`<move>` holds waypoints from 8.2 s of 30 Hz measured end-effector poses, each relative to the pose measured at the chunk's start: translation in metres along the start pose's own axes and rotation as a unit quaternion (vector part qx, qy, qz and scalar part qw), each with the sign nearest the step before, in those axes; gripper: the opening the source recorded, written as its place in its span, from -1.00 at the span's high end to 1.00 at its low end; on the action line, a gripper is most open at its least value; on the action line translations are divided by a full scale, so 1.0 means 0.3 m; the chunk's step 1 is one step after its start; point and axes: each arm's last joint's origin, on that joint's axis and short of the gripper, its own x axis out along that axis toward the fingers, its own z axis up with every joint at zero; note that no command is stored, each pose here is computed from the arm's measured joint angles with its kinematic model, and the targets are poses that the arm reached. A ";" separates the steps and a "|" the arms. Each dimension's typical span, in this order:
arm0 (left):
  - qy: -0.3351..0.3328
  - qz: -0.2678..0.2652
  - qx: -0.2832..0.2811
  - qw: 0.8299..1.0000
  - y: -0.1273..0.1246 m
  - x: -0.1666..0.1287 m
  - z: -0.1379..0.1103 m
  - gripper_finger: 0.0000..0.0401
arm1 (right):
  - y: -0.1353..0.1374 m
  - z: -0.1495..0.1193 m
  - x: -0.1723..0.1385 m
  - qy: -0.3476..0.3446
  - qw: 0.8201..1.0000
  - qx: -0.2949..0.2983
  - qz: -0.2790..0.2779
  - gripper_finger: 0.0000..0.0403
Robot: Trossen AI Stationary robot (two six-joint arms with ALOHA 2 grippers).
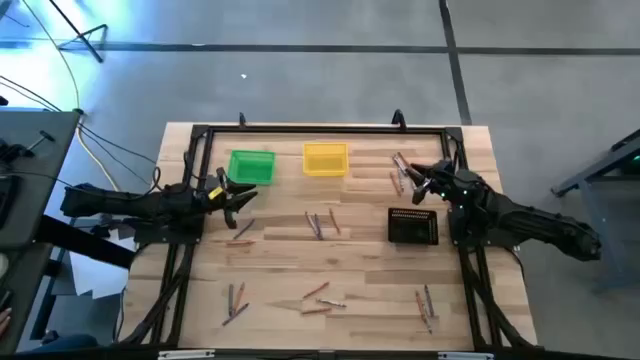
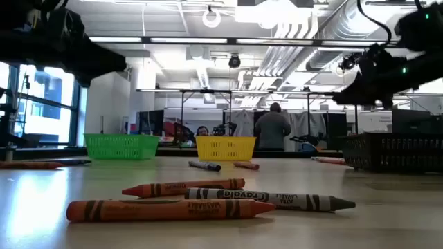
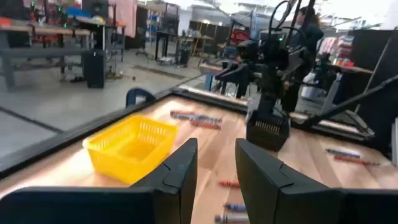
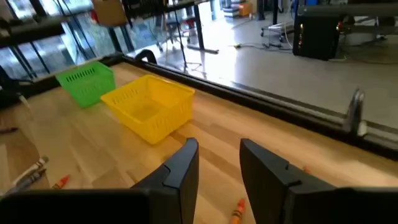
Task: Sort crayons
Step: Put the gray crayon into the yellow bin, then put the orange crayon into the black bin
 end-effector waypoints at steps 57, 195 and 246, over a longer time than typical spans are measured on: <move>-0.124 0.049 -0.055 0.990 -0.011 -0.016 0.138 0.51 | 0.043 0.324 -0.047 0.191 0.972 -0.004 -0.134 0.44; -0.091 0.335 0.060 0.936 0.003 0.000 0.347 0.51 | 0.365 0.259 0.952 0.268 0.959 -0.090 0.016 0.97; -0.071 0.336 0.079 0.936 0.004 0.003 0.332 0.51 | 0.076 0.415 0.561 0.587 0.773 -0.113 -0.212 0.44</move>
